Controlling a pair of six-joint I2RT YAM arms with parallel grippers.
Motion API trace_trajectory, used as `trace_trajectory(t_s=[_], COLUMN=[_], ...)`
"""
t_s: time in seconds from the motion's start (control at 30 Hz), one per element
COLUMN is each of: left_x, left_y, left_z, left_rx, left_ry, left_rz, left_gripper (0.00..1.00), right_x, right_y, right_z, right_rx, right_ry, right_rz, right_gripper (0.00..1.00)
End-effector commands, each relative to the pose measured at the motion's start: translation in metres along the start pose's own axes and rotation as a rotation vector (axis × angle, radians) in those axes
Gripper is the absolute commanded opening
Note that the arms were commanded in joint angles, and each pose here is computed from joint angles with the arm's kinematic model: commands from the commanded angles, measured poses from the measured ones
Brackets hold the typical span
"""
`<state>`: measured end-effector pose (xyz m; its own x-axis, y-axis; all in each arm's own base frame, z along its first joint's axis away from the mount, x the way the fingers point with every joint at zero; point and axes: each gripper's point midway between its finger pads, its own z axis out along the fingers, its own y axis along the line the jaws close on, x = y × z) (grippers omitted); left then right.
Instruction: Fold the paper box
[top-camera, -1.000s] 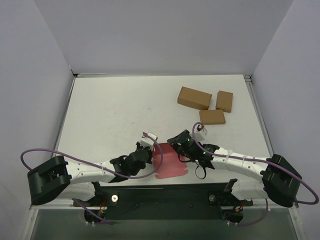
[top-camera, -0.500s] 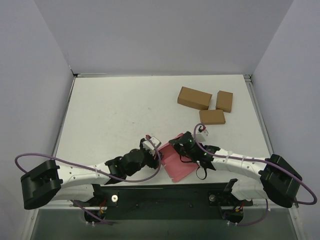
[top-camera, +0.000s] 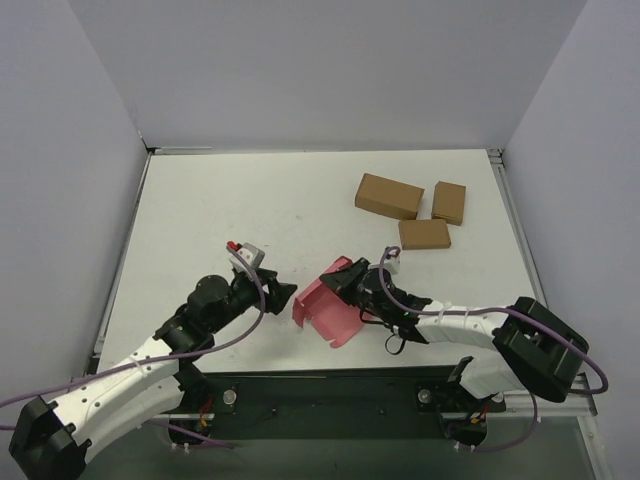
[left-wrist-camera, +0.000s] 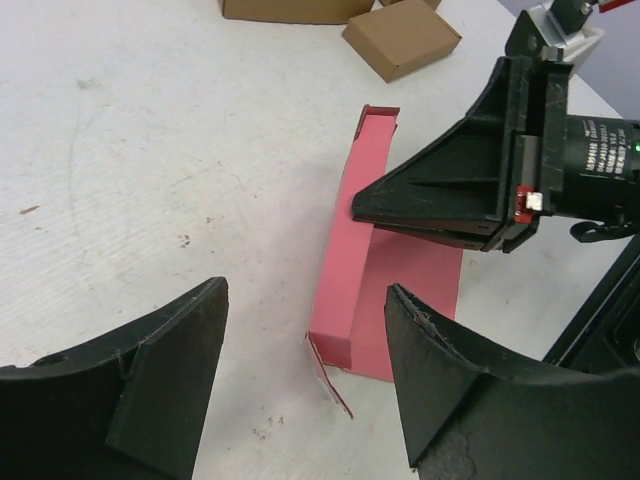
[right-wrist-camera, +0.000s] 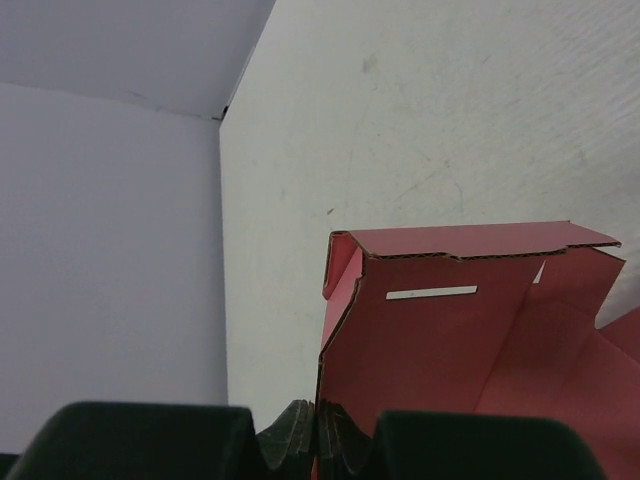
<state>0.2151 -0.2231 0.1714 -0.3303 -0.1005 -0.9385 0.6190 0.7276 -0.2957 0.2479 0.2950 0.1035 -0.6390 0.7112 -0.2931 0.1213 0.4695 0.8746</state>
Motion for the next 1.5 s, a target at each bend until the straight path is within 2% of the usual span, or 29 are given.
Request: trace_trajectory(t_s=[0.0,0.13,0.4,0.67,0.9,1.03,1.23,1.47], left_x=[-0.010,0.001,0.056,0.084,0.086,0.094,0.088,0.077], left_y=[-0.002,0.012,0.033,0.045,0.045,0.031,0.013,0.000], left_z=[-0.008,-0.004,-0.003,0.003,0.012,0.023,0.042,0.056], left_rx=[0.043,-0.018,-0.074,-0.109,-0.120,-0.076,-0.036,-0.007], left_ry=[0.057,0.080,0.163,0.219,0.243,0.255,0.204,0.135], left_rz=[-0.054,-0.061,-0.069,-0.060,-0.051,-0.021,0.022,0.051], left_gripper=[0.73,0.73,0.72,0.71,0.69,0.69,0.68,0.62], right_x=[-0.002,-0.004,-0.012,-0.016,-0.018,-0.019,-0.018,-0.018], right_y=[0.060,0.054,0.038,0.020,0.011,0.009,0.008,0.007], right_z=[-0.002,0.003,0.007,0.007,0.007,0.007,0.007,0.007], right_rx=[-0.269,-0.273,-0.276,-0.260,-0.238,-0.232,-0.228,-0.221], right_ry=[0.023,0.021,0.002,-0.014,-0.024,-0.026,-0.022,-0.021], right_rz=[0.013,0.028,0.042,0.070,0.073,0.071,0.066,0.058], right_gripper=[0.00,0.00,0.00,0.00,0.00,0.00,0.00,0.00])
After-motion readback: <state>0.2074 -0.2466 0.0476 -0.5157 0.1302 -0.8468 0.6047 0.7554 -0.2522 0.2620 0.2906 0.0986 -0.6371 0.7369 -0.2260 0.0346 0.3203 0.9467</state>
